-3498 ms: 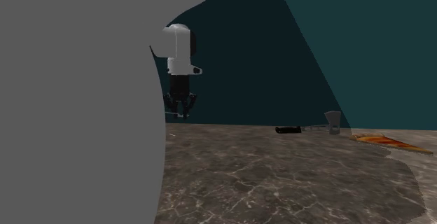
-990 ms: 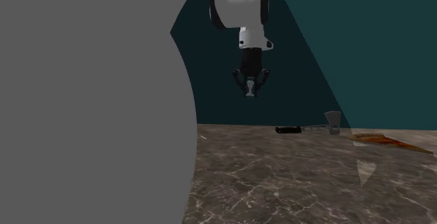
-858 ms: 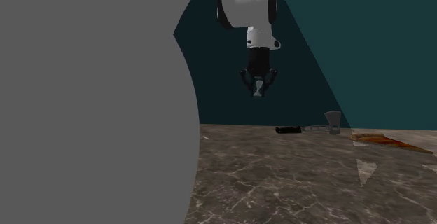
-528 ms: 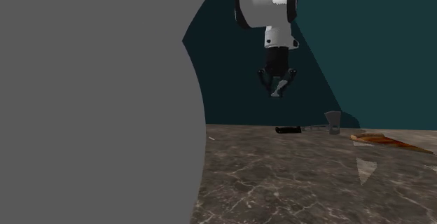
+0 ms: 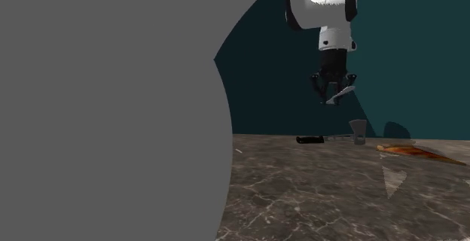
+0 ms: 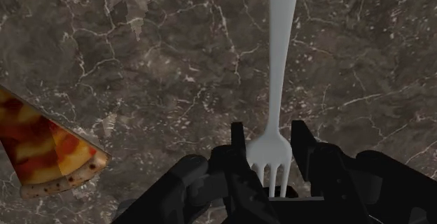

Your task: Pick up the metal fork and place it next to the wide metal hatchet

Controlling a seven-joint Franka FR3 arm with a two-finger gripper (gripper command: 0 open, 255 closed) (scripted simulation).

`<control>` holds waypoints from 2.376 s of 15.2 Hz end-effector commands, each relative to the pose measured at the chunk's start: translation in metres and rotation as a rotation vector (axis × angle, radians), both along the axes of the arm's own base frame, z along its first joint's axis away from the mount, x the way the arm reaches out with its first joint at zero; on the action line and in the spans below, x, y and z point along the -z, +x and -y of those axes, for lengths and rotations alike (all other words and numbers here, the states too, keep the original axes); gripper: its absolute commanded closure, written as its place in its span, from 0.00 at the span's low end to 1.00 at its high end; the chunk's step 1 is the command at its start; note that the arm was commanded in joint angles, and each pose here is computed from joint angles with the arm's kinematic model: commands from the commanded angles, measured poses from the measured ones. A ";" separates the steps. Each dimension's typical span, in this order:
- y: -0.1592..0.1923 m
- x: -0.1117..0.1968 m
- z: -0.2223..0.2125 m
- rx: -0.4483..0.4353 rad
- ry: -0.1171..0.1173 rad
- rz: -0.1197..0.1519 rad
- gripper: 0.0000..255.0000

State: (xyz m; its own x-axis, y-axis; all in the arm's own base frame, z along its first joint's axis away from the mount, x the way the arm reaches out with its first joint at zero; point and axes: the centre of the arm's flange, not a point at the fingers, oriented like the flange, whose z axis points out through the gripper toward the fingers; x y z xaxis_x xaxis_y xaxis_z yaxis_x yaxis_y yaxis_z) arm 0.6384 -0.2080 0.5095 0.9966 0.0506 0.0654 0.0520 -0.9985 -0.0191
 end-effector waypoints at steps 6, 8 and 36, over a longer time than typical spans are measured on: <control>0.002 0.026 0.032 -0.001 0.000 0.000 1.00; 0.002 0.036 0.032 -0.001 0.000 0.000 1.00; 0.002 0.169 0.032 -0.001 0.000 0.000 1.00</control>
